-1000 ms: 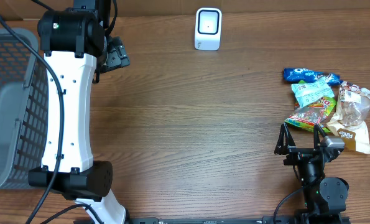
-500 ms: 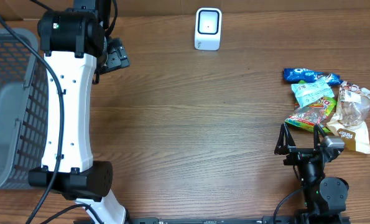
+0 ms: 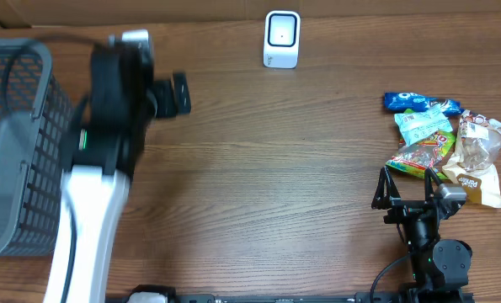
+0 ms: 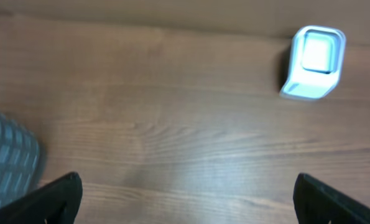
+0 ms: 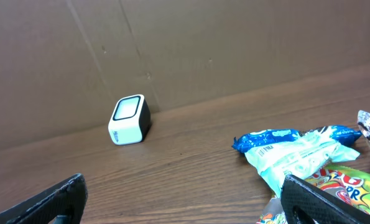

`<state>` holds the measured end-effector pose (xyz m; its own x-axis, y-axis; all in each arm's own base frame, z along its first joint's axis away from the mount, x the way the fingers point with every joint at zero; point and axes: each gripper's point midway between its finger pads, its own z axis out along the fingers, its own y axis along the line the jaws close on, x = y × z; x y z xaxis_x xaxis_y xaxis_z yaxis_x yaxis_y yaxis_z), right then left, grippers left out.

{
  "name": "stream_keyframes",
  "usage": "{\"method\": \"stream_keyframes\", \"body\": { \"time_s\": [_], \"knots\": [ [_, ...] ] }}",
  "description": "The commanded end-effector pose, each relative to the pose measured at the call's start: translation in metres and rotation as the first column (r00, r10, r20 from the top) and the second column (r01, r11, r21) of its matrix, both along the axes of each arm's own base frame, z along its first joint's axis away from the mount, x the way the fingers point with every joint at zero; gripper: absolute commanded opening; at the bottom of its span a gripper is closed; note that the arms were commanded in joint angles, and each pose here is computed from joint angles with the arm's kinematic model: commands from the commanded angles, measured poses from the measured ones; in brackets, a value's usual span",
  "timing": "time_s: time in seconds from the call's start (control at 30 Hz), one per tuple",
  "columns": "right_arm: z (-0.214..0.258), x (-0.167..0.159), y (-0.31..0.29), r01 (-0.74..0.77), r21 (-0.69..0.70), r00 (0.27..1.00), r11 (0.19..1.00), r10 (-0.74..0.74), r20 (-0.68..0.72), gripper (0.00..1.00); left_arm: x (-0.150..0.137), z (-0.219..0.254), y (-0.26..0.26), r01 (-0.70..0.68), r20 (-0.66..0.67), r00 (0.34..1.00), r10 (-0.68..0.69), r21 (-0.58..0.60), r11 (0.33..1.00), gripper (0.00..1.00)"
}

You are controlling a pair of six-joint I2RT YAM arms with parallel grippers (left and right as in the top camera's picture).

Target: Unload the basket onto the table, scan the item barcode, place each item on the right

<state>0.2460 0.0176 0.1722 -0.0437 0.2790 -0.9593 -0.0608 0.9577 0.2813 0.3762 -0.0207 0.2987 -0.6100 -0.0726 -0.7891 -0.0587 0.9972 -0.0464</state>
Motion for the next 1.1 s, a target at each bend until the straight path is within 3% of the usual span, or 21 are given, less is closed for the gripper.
{"method": "stream_keyframes", "body": {
  "time_s": [0.0,0.2,0.43,0.83,1.07],
  "knots": [
    [-0.002,0.000,0.003,-0.016,-0.003,1.000,1.000,0.016,0.004,1.00,-0.039,-0.005,-0.007,0.119,0.096,0.987,-0.126,0.079,0.990,1.00],
    [-0.002,0.000,0.003,-0.016,-0.003,1.000,1.000,0.016,0.004,1.00,-0.083,-0.024,0.005,0.096,0.328,0.934,-0.141,0.151,0.984,0.99],
    [-0.002,0.000,0.003,-0.016,-0.003,1.000,1.000,0.016,0.004,1.00,-0.111,-0.062,0.011,0.048,0.548,0.825,-0.135,0.171,0.984,1.00],
    [-0.002,0.000,0.003,-0.016,-0.003,1.000,1.000,0.016,0.004,1.00,-0.128,-0.125,0.017,0.019,0.580,0.794,-0.181,0.274,0.962,1.00],
    [-0.002,0.000,0.003,-0.016,-0.003,1.000,1.000,0.016,0.004,1.00,-0.130,-0.143,0.018,0.047,0.525,0.831,-0.185,0.264,0.963,1.00]
  ]
}}
